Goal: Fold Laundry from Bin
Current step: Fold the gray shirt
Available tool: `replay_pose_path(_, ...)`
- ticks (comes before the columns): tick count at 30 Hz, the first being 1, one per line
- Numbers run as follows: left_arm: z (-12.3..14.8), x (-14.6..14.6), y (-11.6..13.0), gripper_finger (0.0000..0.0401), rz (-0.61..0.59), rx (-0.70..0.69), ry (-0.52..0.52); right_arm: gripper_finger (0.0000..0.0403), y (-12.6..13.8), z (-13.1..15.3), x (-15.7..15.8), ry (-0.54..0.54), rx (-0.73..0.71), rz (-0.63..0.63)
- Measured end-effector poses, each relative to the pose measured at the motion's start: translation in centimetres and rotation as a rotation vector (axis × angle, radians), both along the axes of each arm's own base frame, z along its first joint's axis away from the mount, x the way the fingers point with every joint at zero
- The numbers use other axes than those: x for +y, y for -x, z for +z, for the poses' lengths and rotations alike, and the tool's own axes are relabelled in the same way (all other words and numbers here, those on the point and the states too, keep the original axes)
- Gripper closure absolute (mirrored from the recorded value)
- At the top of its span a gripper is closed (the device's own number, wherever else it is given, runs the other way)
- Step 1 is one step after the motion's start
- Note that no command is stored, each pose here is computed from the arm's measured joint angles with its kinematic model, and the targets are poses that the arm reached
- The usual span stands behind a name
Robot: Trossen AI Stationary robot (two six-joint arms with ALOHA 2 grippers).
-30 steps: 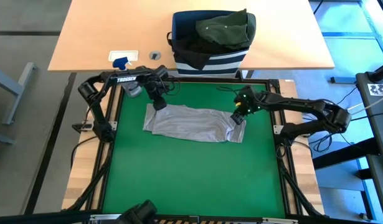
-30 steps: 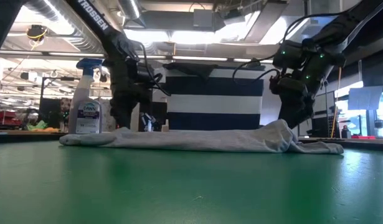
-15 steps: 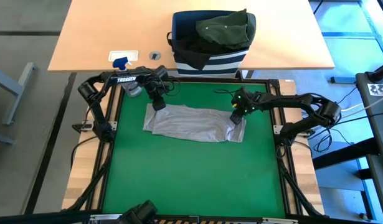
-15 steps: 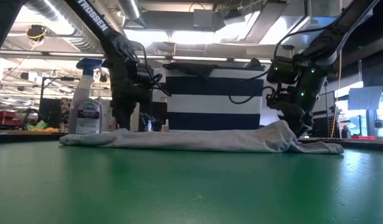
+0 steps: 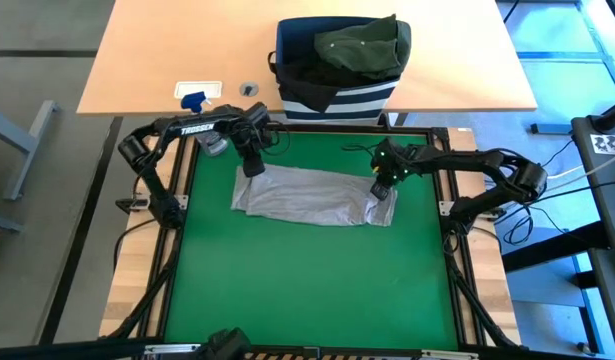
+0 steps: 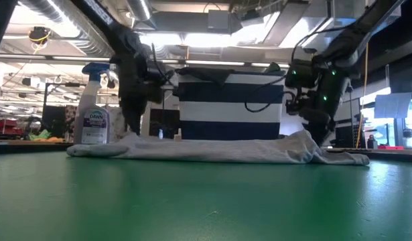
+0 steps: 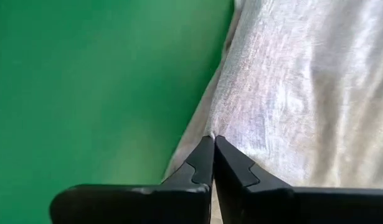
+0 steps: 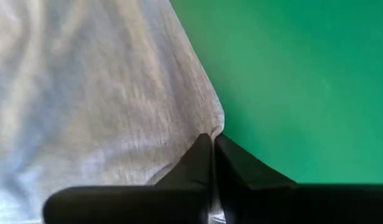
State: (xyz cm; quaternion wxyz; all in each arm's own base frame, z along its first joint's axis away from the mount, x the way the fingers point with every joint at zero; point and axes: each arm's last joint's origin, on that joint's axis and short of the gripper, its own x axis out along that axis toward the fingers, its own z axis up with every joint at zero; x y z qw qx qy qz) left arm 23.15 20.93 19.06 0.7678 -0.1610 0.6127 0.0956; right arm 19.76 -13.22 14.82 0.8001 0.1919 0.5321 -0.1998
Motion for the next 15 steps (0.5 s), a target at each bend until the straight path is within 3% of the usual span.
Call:
replay_pose_path(8, 4.5, -2.1, 0.8, 0.0401, -0.020, -0.070, -0.086, 0.0396, -1.0, 6.0, -0.1, 0.000, -0.011, 0.064)
replay_pose_path(15, 8.2, -6.3, 1.9, 0.0401, -0.084, -0.145, -0.038, 0.0399, -1.7, 10.1, 3.9, -0.070, -0.104, 0.171)
